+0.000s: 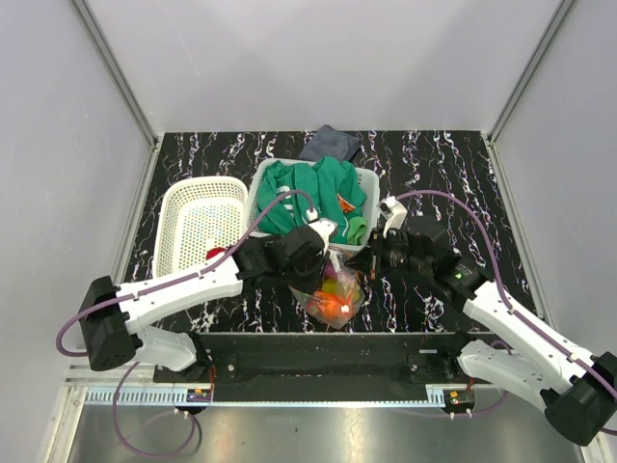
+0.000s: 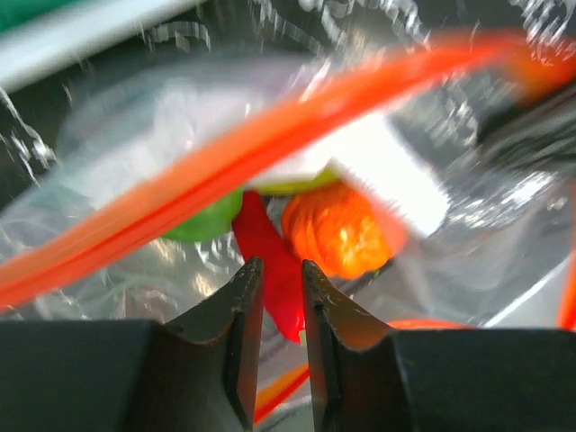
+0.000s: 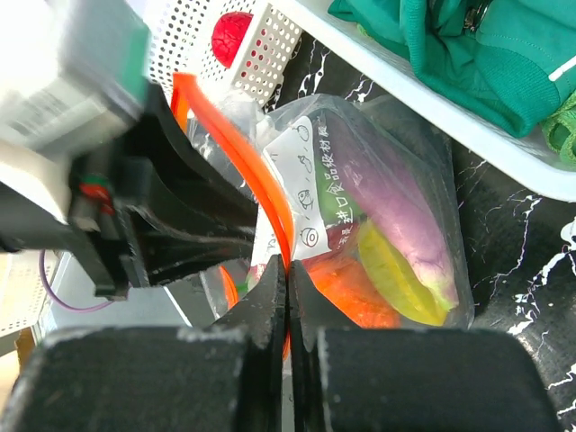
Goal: Open the zip-top bag and remove the fake food
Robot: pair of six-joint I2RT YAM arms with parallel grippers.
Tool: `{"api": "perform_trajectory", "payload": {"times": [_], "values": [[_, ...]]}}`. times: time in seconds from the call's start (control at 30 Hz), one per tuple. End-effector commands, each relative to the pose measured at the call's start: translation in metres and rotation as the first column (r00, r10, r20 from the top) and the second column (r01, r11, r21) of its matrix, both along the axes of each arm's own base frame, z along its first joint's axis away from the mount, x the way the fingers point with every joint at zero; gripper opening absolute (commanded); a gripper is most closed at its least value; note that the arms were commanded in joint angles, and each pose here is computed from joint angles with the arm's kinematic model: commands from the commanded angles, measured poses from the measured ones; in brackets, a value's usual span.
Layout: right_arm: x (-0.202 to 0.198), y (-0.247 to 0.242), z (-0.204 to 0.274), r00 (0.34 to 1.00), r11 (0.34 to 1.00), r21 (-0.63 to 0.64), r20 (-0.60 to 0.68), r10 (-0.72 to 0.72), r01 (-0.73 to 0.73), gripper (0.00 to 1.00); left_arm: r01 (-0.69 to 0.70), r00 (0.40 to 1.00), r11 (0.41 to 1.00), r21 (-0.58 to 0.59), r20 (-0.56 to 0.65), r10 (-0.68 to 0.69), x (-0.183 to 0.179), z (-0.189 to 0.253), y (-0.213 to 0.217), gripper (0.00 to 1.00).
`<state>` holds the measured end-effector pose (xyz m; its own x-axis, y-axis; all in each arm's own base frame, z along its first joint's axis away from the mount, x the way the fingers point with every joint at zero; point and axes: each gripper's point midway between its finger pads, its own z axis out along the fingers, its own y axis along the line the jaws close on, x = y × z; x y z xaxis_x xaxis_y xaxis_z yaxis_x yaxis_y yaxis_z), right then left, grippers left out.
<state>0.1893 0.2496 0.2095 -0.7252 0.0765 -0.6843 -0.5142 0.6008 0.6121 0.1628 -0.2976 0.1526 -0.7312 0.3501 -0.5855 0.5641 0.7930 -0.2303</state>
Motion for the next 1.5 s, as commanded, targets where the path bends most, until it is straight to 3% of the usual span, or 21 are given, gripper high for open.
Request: {"api": "perform_trajectory", "payload": {"times": [0.0,0.2,0.43,0.73,0.87,0.93,1.07,1.27,1.47], "values": [[0.002,0.004,0.016,0.999,1.0,0.027,0.034,0.008,-0.009,0.0,0.007,0.999,0.999,-0.036,-0.032,-0.008,-0.021,-0.005,0.001,0.27],[0.002,0.006,0.009,1.0,0.999,0.033,0.006,0.011,-0.011,0.0,0.042,0.995,0.998,-0.056,-0.089,-0.047,-0.046,-0.022,-0.005,0.35],[0.002,0.008,-0.002,1.0,0.999,0.043,-0.028,0.002,0.0,0.0,-0.003,0.993,0.996,-0.089,-0.118,-0.007,-0.05,-0.043,-0.006,0.48],[-0.004,0.006,-0.021,0.997,0.999,0.035,-0.071,-0.004,0.006,0.0,-0.059,0.99,0.998,-0.015,-0.127,0.057,-0.05,-0.08,0.006,0.63],[-0.004,0.007,-0.024,0.997,0.999,0.032,-0.076,-0.004,0.006,0.0,-0.048,0.987,0.999,0.0,-0.152,0.047,-0.055,-0.09,0.006,0.65],[-0.003,0.007,-0.027,0.997,1.0,0.029,-0.078,-0.005,0.008,0.0,-0.041,0.987,0.999,-0.002,-0.157,0.04,-0.057,-0.09,0.005,0.63],[-0.003,0.007,-0.026,0.997,0.999,0.033,-0.074,-0.007,0.01,0.0,-0.03,0.988,1.0,-0.005,-0.154,0.029,-0.059,-0.089,0.004,0.32],[-0.001,0.007,-0.021,0.999,0.999,0.033,-0.053,-0.006,0.008,0.0,-0.027,0.996,0.998,-0.055,-0.085,0.023,-0.049,-0.056,-0.003,0.03],[0.001,0.008,-0.02,0.999,1.0,0.025,-0.038,0.0,0.0,0.0,-0.04,0.999,0.997,-0.062,0.014,0.041,-0.033,-0.018,-0.002,0.0]]}}
